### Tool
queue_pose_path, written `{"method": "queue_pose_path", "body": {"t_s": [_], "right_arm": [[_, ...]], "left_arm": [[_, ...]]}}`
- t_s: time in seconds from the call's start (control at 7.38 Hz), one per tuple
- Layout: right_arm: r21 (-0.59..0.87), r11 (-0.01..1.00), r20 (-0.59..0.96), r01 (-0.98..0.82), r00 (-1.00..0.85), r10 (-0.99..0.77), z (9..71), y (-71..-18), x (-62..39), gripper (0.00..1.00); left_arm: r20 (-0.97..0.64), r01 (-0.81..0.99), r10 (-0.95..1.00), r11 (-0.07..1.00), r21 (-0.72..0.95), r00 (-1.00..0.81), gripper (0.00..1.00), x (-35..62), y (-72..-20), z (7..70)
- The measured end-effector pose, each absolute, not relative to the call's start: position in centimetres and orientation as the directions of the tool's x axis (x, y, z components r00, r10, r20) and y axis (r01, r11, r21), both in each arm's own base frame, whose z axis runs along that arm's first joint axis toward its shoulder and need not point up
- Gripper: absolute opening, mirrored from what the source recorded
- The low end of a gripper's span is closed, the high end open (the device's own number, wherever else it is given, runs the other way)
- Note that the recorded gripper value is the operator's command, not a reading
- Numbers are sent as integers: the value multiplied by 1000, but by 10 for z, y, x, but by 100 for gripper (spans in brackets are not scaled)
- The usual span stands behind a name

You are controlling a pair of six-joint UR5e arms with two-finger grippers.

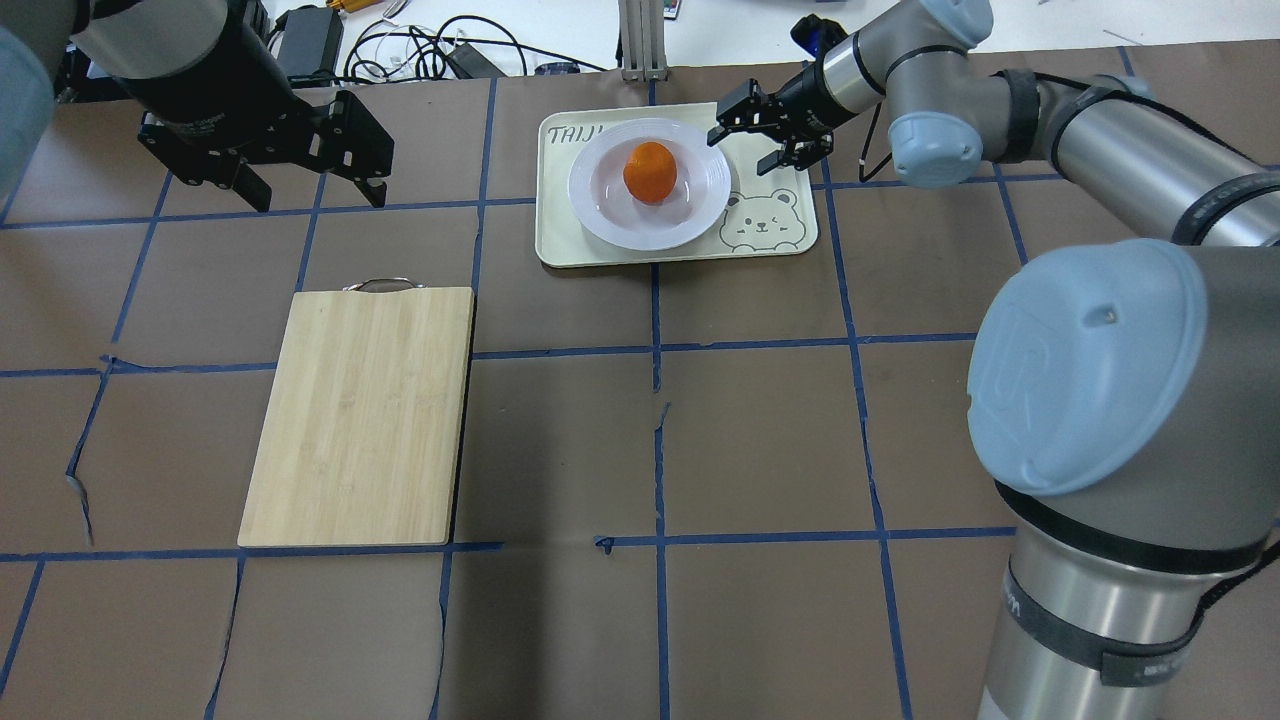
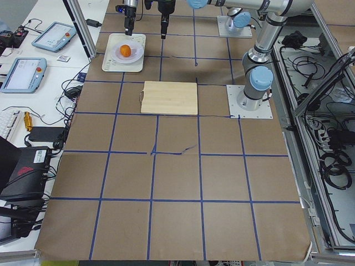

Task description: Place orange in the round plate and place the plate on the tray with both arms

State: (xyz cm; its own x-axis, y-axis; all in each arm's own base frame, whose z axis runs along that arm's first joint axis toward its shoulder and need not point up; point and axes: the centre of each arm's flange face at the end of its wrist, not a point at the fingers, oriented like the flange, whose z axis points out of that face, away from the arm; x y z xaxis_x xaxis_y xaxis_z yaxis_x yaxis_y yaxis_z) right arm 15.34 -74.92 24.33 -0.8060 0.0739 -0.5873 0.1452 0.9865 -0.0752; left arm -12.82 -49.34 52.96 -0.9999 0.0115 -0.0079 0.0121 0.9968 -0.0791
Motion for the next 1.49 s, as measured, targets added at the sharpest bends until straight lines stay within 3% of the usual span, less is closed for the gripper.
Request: {"method": "queue_pose_path", "body": {"t_s": [0.41,0.81,1.08,1.49], "right_arm": [[-24,989,-353,143,-927,126,333,-707,130,100],[82,989,-126,126,-983,136,433,-626,113,100],[114,986,-52,125,-990,131,481,-580,110,100],[84,989,4,123,-992,123,514,-554,107,100]], "left_arm": [[-10,12,11,997,-78,-1000,100,-128,-493,530],[-13,12,11,997,-77,-1000,100,-128,-493,530],[-13,12,11,997,-76,-1000,100,-128,-493,530],[-11,11,10,997,-76,-1000,100,-127,-493,529]]}}
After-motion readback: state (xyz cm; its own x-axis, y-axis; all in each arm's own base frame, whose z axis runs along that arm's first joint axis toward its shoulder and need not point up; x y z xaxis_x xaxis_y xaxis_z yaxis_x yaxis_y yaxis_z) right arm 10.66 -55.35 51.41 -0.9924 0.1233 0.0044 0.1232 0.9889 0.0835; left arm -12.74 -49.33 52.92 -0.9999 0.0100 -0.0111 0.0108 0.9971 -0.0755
